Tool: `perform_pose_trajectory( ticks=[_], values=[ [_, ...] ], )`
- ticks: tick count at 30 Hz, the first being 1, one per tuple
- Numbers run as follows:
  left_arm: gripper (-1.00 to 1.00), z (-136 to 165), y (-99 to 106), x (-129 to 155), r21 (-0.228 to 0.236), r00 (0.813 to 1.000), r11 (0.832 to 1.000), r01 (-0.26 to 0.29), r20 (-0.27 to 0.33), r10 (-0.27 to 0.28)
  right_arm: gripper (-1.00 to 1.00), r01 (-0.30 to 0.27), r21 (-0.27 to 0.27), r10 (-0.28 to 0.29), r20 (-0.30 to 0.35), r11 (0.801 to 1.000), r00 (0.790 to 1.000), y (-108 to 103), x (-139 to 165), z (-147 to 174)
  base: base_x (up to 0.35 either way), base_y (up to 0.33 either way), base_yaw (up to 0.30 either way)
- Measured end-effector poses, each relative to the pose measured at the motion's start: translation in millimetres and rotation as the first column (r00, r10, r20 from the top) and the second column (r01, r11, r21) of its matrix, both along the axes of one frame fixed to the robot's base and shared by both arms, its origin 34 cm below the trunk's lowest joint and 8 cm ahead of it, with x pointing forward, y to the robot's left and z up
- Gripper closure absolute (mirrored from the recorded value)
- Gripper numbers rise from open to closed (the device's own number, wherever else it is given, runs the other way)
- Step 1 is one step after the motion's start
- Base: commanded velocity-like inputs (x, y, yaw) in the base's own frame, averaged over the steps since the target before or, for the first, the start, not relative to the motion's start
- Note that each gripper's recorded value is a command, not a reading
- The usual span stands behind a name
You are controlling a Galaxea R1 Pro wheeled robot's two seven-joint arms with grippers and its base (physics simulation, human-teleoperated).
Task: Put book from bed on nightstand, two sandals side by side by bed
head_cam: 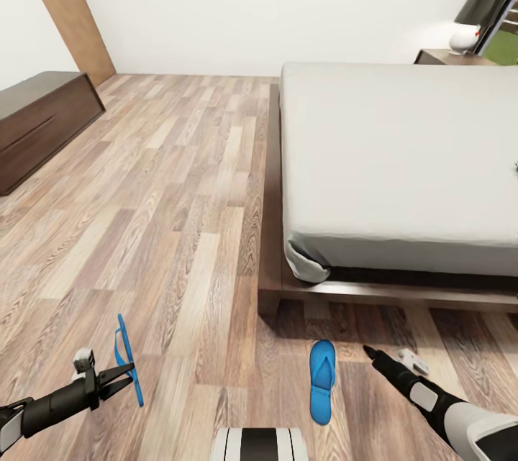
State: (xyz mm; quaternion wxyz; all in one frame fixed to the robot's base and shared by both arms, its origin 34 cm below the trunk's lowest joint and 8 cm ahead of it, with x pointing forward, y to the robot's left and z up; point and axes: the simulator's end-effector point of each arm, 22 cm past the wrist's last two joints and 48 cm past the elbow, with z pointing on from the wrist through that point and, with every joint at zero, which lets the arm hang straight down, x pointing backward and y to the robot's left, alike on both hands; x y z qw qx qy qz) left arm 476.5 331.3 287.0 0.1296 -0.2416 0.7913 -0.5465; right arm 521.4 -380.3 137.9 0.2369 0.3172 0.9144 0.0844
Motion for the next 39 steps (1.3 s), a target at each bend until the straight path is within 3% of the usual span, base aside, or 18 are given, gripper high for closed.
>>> perform_pose_trajectory(
  ticks=[3,8,15,27,39],
  values=[
    [1.00,1.3,0.8,1.6,0.015,1.000,1.000,0.002,0.002,-0.002,-1.00,-0.015,0.035,0.014,0.014,0.999,1.000,-2.5,3.2,8.4,0.000,0.000,0.000],
    [1.00,5.7,2.4,4.9,0.033,1.000,0.999,0.002,0.011,-0.002,-1.00,-0.024,0.051,0.022,0.031,0.998,0.999,-3.2,9.1,18.9,0.000,0.000,0.000],
    [1.00,14.7,3.8,9.8,0.047,1.000,0.999,0.002,0.031,-0.003,-1.00,-0.021,0.107,0.020,0.009,0.994,1.000,6.0,9.0,28.2,0.000,0.000,0.000],
    [1.00,34.8,3.5,18.9,0.050,0.997,0.999,-0.001,0.077,-0.003,-1.00,-0.028,0.116,0.023,0.037,0.993,0.999,7.9,20.6,49.6,0.000,0.000,0.000],
    [1.00,47.3,6.1,26.1,0.087,0.995,0.996,-0.005,0.102,-0.004,-1.00,-0.031,0.115,0.022,0.081,0.993,0.997,7.7,34.0,72.9,0.000,0.000,0.000]
  ],
)
